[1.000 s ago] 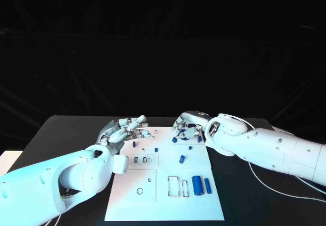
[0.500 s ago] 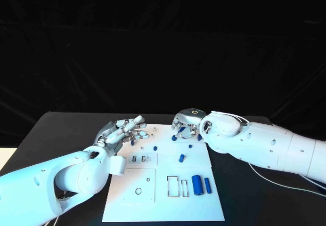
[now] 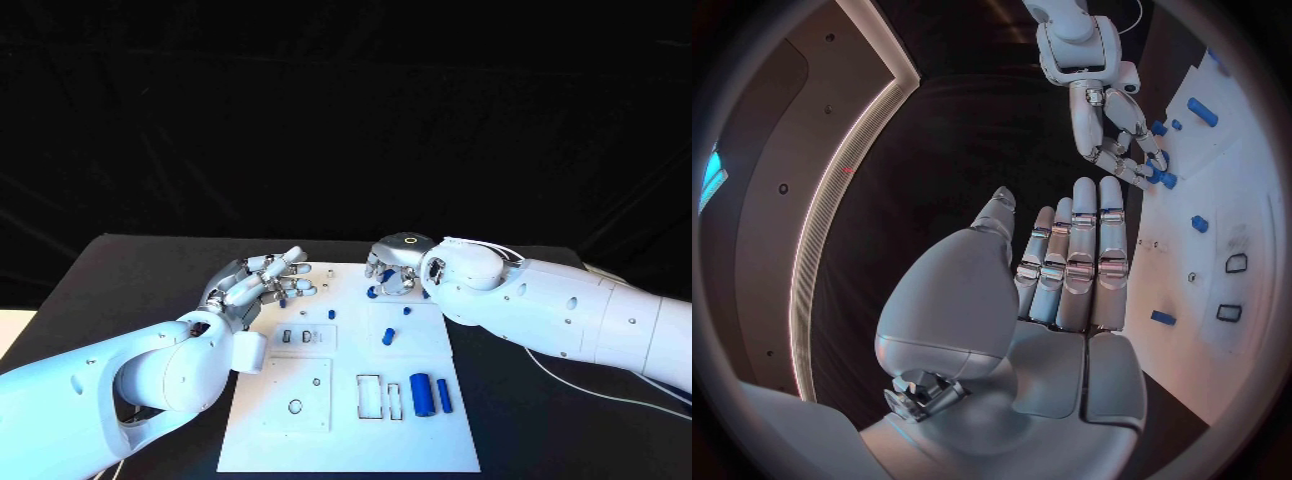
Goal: Assemble the parts on the task board
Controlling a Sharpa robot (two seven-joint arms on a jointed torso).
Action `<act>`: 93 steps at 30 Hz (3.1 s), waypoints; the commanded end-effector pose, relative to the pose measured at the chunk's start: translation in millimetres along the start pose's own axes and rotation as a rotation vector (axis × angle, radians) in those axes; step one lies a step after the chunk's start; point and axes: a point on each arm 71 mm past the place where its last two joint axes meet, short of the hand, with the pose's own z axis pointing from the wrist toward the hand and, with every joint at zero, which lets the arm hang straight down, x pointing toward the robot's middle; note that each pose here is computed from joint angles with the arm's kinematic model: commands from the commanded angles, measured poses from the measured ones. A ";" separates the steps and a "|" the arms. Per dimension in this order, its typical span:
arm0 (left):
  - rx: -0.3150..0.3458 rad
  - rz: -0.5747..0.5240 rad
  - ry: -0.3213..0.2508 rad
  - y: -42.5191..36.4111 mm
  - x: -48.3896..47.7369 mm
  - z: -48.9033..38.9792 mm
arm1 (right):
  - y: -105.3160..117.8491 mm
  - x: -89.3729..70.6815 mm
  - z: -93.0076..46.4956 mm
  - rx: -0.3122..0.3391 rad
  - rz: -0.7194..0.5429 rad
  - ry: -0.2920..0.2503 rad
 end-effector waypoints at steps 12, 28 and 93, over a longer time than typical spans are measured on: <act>-0.014 -0.020 0.037 0.1 2.4 1.0 | 1.3 5.4 1.9 0.008 0.021 0.074; -0.025 -0.014 0.026 0.9 0.2 1.3 | 3.8 7.2 2.7 -0.008 0.039 0.095; -0.032 -0.024 0.037 1.2 1.8 1.4 | 32.5 -10.1 44.0 0.079 0.161 -0.173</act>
